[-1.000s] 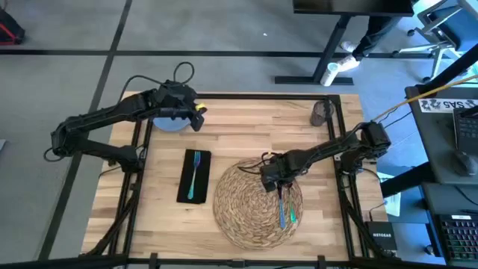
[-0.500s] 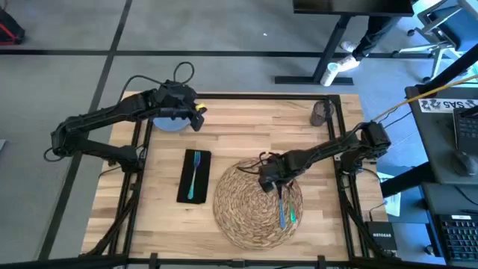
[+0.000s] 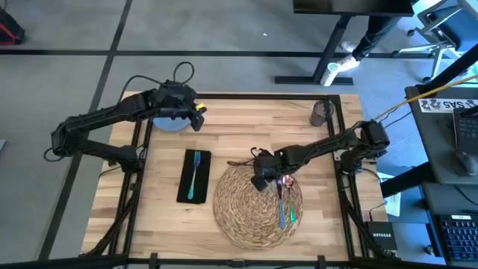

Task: Set table place
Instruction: Adjust the brown placemat on the center table

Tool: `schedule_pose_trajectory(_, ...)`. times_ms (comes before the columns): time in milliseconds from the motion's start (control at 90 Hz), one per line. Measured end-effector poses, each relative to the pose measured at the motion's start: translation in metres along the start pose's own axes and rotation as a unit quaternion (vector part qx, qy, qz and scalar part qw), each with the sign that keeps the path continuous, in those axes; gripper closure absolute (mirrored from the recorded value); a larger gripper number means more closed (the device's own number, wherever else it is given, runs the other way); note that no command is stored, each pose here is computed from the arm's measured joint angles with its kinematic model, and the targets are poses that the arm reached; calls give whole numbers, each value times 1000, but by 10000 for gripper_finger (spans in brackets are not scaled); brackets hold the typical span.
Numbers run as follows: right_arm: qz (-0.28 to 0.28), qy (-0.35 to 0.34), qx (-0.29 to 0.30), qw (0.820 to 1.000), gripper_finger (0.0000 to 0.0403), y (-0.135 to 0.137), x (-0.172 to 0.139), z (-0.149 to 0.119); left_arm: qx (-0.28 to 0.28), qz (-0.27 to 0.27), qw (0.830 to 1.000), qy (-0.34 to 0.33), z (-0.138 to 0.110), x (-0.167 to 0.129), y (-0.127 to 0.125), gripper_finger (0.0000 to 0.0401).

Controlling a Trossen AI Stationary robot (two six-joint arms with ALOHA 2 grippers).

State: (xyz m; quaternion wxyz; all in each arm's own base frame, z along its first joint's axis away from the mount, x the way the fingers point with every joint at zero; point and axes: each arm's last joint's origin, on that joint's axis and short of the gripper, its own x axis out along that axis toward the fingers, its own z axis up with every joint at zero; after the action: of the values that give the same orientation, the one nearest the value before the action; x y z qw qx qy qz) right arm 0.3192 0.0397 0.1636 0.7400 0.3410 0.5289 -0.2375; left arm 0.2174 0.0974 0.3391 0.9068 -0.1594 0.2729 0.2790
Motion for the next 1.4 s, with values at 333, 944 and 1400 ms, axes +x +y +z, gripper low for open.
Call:
schedule_pose_trajectory(333, -7, 32, -41, 999, 403, -4, 28, 6, -6, 1, 1000, 3, 0, 0, 0, 401)
schedule_pose_trajectory(944, -39, 7, -9, 999, 403, -42, 35, 48, -18, 0, 1000, 2, -1, 0, 0, 401)
schedule_pose_trajectory(1400, -36, -14, -10, 999, 403, -51, 35, 62, -18, 0, 1000, 2, -1, 0, 0, 401)
